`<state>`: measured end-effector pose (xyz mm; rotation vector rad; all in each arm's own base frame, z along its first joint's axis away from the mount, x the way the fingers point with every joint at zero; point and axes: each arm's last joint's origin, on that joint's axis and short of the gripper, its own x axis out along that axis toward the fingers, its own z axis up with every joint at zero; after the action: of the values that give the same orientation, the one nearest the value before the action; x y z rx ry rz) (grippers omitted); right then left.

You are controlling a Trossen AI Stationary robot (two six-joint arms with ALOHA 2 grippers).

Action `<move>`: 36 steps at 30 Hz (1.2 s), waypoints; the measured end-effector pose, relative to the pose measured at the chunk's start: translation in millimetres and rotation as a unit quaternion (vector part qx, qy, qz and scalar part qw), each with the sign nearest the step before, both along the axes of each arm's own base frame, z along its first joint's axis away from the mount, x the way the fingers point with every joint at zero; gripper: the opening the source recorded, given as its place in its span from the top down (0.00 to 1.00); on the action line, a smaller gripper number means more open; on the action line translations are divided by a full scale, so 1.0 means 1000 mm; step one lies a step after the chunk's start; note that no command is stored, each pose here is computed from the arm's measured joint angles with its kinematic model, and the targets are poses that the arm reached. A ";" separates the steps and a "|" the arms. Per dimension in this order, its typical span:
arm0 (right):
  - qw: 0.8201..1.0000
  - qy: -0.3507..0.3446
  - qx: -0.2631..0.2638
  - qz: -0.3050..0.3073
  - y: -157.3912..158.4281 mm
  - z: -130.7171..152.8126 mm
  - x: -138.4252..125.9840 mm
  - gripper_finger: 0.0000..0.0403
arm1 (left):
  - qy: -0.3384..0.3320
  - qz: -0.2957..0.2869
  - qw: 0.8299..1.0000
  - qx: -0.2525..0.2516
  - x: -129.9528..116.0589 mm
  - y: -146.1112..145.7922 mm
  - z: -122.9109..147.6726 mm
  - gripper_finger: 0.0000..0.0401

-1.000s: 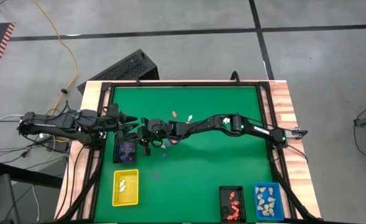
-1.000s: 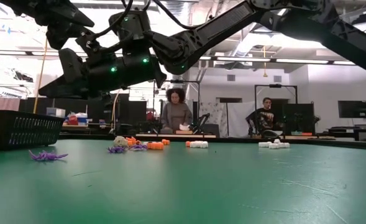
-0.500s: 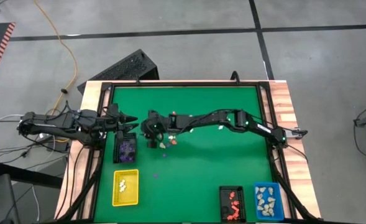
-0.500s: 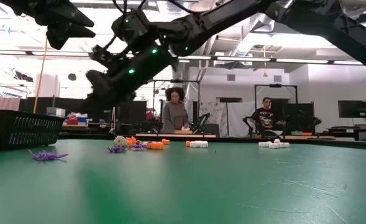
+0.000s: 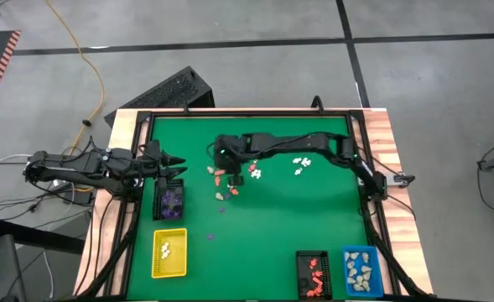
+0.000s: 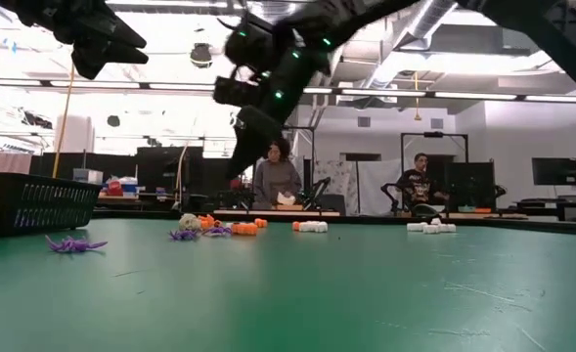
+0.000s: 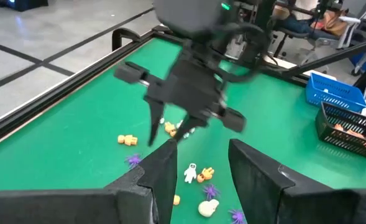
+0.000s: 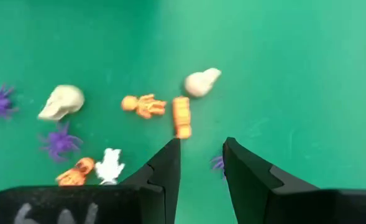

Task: Sort Halloween decoration
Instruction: Put the purple spider toy into the top black basket

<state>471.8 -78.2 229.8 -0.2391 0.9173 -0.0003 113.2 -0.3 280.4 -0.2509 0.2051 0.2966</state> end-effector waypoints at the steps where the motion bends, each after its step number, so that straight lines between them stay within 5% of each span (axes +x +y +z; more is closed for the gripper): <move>1: 1.000 -0.026 0.013 -0.007 -0.005 -0.002 -0.003 0.67 | 0.000 0.000 1.000 0.000 0.000 0.000 0.000 0.67; 6: 0.987 -0.149 0.042 -0.051 -0.011 -0.031 -0.019 0.67 | 0.001 0.000 1.000 0.001 0.000 0.000 0.000 0.67; 11: 0.974 -0.207 -0.004 -0.091 -0.001 -0.066 -0.028 0.67 | 0.002 -0.001 1.000 0.006 0.000 0.000 0.000 0.67; 17: 0.977 -0.174 -0.034 -0.122 -0.001 -0.077 -0.032 0.61 | 0.002 -0.001 1.000 0.009 0.000 0.000 0.000 0.67; 26: 0.975 -0.179 -0.018 -0.132 0.000 -0.080 -0.031 0.38 | -0.001 0.013 1.000 0.012 0.000 0.001 0.001 0.67; 36: 0.971 -0.180 -0.009 -0.158 -0.006 -0.104 -0.022 0.37 | 0.000 0.014 1.000 0.009 0.000 0.001 0.000 0.67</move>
<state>450.2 -84.6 125.6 -0.1021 0.5851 -0.3386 113.2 0.6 280.8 -0.2356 0.1980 0.3267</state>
